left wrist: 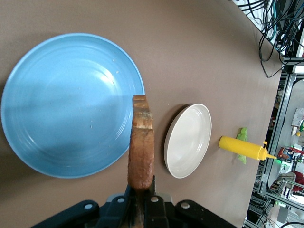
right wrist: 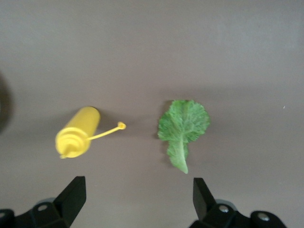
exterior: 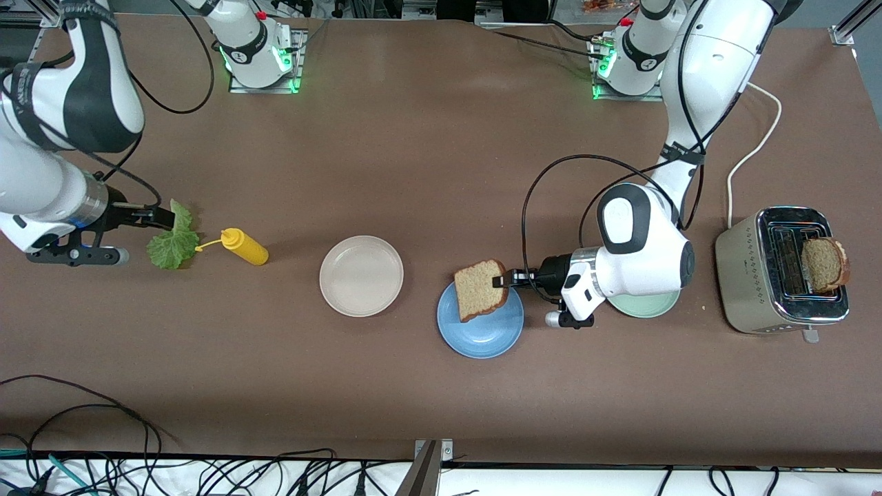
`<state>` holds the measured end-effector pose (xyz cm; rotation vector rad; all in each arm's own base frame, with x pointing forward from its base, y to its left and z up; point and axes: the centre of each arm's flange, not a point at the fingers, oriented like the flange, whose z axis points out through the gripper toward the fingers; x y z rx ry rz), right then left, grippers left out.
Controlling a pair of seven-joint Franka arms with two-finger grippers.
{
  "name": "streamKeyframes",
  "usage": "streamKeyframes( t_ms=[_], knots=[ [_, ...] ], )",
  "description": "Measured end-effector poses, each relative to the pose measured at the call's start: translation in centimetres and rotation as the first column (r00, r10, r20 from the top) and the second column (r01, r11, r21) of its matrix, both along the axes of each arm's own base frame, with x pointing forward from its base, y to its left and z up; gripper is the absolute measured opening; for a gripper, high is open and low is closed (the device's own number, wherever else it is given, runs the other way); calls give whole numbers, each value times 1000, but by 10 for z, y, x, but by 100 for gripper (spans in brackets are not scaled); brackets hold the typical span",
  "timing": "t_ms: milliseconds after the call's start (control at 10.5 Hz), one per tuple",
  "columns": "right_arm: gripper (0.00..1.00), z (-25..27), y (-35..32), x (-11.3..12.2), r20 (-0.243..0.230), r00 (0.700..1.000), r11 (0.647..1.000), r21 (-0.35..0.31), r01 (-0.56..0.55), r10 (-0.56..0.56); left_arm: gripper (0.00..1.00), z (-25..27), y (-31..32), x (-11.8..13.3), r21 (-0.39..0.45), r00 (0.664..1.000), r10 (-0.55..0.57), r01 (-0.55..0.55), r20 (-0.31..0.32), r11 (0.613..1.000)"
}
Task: Make sandwich in blue plate with both arms
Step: 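Lower the bread onto the blue plate while the right gripper grasps the lettuce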
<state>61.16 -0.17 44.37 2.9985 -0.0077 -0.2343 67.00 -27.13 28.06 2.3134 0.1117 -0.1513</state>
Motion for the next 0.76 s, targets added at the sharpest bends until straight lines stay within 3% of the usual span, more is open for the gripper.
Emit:
streamKeyframes(
  t_ms=[191, 572, 763],
  knots=[
    [100, -35, -33, 1, -48, 999, 1000, 1, 0, 0, 8, -10, 0, 3, 11, 1000, 18, -18, 8, 1000],
    [100, -118, -67, -12, -26, 1000, 1000, 8, -10, 11, 8, -24, -1, 6, 21, 999, 34, -35, 13, 999],
    [100, -152, -82, -18, 3, 999, 999, 19, -37, 37, 8, -33, 1, 7, 28, 999, 14, -15, 53, 999]
  ],
)
